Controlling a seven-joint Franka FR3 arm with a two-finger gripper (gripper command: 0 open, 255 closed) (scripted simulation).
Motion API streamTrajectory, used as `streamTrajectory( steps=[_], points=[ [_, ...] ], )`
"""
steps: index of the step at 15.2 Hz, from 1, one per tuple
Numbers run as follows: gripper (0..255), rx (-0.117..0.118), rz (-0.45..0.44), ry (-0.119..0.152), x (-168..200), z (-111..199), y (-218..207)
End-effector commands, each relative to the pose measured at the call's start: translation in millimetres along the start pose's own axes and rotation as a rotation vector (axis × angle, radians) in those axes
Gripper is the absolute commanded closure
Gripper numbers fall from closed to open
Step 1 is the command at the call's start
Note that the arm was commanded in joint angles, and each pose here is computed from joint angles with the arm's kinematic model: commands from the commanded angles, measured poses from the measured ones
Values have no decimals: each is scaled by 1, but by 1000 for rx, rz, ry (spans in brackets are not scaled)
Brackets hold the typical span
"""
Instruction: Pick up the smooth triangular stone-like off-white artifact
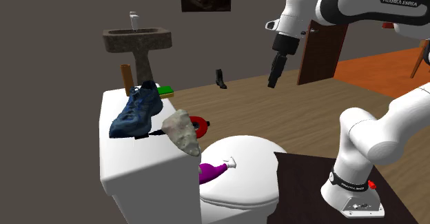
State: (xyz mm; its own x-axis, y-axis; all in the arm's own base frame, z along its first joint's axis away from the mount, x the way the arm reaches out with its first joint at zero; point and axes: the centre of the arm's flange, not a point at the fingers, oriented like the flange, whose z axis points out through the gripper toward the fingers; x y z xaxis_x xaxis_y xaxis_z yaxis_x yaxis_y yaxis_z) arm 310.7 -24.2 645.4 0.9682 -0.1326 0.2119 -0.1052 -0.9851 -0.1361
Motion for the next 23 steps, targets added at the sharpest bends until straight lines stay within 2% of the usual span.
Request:
streamTrajectory(
  steps=[1, 12, 23],
  points=[
    [0, 0, 0, 0, 0, 0, 0],
    [0, -119, 197, 70, 38, 35, -152],
    [0, -239, 393, 139, 107, 83, -289]
  ],
)
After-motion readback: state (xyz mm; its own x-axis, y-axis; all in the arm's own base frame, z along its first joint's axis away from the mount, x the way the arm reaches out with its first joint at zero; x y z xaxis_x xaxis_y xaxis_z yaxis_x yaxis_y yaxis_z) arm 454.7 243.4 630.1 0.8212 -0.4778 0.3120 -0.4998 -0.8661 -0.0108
